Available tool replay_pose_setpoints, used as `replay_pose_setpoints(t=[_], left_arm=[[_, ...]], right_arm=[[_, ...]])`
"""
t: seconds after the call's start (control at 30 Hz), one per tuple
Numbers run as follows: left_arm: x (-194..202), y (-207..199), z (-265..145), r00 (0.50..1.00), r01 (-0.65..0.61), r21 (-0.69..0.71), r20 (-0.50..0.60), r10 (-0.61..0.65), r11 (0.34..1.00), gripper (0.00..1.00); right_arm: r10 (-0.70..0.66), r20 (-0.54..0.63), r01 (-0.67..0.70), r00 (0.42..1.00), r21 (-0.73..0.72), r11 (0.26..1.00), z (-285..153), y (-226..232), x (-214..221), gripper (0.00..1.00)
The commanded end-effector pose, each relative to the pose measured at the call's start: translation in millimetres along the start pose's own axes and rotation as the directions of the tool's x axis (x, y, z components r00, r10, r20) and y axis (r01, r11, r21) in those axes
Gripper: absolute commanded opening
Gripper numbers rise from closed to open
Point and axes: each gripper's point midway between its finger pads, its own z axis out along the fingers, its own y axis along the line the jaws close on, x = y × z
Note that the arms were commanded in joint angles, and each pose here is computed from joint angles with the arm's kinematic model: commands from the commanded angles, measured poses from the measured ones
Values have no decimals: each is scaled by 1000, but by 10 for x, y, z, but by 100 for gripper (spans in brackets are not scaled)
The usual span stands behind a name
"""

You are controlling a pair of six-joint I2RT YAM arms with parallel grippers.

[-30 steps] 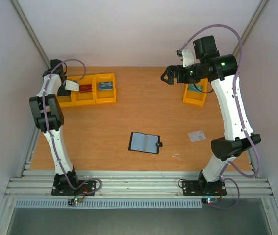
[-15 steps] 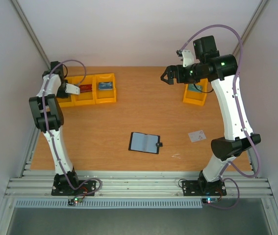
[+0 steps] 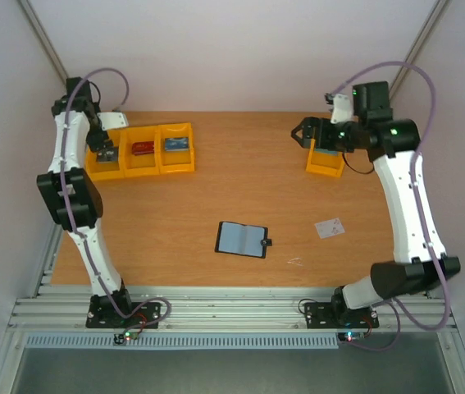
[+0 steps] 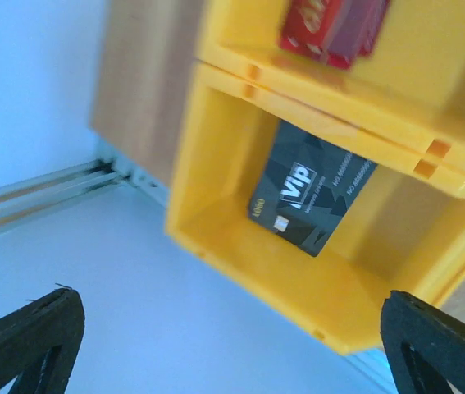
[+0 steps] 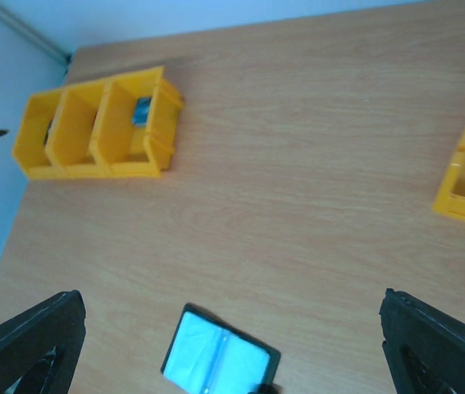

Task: Take the credit cards out of the card holder

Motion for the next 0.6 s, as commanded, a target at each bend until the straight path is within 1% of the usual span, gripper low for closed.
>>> replay_pose_setpoints(t=[0.0,0.03,0.07,0.13,0.17,0.2,0.23,0.27,0.3,0.33,0.4,0.43,0.47,0.5,0.57], left_arm=[[-231,258,-1013,931,324,-77,205,-303,943,99],[-255,257,-1166,908,375,-72,229,-351,924,99],[-309,240,-1306,861,460,-41,265,-434,887,99],[-379,216,-1600,769,583,5,318,-554,812,99],[-412,202,-1726,679,676,54,340,-650,735,99],[-439,183,-1847,614,727,88,360,-702,681,99],[-455,157,-1921,519,793,133,365,-773,595,100],[-460,134,-2010,437,838,161,373,-818,521,99],[-465,60,-2074,311,890,211,366,-877,403,99],[-467,-24,-2090,224,915,245,352,-909,320,99],[-479,-156,-2161,114,932,278,387,-915,234,99],[-473,-204,-2189,67,937,283,425,-903,203,99],[-460,-264,-2181,44,941,276,470,-881,195,99],[-441,-361,-2098,35,948,261,481,-876,181,99],[-424,-552,-1877,50,957,234,453,-890,173,99]], right_arm=[[44,257,-41,965,-18,999,-365,-114,-265,98],[48,302,-47,952,-10,999,-439,-164,-278,98],[54,332,-61,942,9,998,-438,-263,-239,98],[44,412,-75,910,59,995,-503,-411,-219,98],[39,446,-86,894,86,993,-501,-491,-195,99],[27,476,-91,879,111,990,-498,-561,-156,99],[6,520,-89,854,135,987,-545,-604,-143,99],[-6,544,-95,839,158,983,-506,-685,-97,99],[-29,583,-94,812,181,979,-502,-753,-93,99],[-47,603,-91,796,196,976,-464,-813,-50,98],[-62,634,-103,771,220,970,-355,-955,63,99],[-66,646,-112,761,231,967,-289,-1032,129,99],[-66,643,-123,763,245,962,-170,-1138,253,98],[-86,657,-114,749,255,960,-129,-1179,283,98],[-121,659,-98,743,285,953,1,-1288,388,99]])
